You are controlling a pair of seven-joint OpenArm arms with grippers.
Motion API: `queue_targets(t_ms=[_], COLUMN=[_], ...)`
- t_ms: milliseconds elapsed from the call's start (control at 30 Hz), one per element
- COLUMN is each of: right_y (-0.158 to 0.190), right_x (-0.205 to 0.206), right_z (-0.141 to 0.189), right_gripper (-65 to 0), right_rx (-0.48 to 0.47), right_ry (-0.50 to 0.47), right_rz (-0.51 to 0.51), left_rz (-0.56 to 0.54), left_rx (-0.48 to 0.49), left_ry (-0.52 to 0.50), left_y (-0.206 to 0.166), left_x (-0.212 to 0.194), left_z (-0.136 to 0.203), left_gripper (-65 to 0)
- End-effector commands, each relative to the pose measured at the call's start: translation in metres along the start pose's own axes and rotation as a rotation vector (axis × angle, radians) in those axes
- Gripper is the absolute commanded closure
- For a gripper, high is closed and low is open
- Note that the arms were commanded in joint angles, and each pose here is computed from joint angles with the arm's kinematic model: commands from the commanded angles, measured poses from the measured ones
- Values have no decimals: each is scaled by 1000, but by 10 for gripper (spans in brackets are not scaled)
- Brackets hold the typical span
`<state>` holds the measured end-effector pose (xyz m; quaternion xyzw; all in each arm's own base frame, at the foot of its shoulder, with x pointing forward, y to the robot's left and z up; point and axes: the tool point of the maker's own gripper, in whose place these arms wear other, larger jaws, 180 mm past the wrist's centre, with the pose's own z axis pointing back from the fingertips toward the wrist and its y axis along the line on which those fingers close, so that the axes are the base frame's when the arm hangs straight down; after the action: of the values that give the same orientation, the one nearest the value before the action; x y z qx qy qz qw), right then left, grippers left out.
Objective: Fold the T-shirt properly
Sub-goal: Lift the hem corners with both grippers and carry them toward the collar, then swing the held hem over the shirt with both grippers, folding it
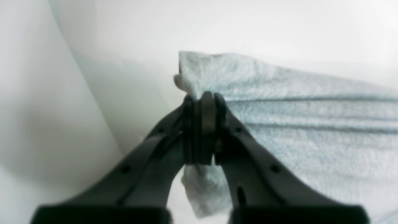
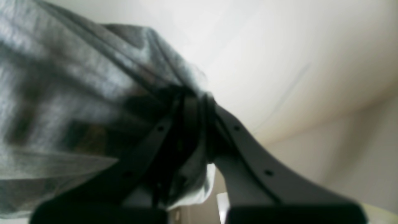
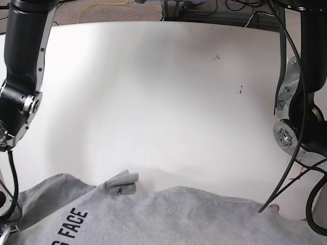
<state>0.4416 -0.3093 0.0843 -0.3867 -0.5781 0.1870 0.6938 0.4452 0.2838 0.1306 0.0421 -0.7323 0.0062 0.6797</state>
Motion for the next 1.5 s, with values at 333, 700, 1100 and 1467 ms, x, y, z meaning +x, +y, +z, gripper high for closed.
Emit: queue_targets(t_ms=[333,700,1100,1467], right_y=[-35,39,132,205], right_x=[-8,-96,-248,-325], right_z=[2,35,88,156], right_gripper=[0,0,0,0], right_rx=[-80,-16,148,295], right_ry=[64,191,542,737], right_rz=[-18,-36,-189,-235], left_rz=[-8,-105,-117,-47], left_rx=[32,82,36,0], left_ry=[6,121,414,709], left_y=[7,1,11,29], left_x=[-9,-92,-228,-341], left_z=[1,28,71,159], left_gripper=[-1,-3,0,-1])
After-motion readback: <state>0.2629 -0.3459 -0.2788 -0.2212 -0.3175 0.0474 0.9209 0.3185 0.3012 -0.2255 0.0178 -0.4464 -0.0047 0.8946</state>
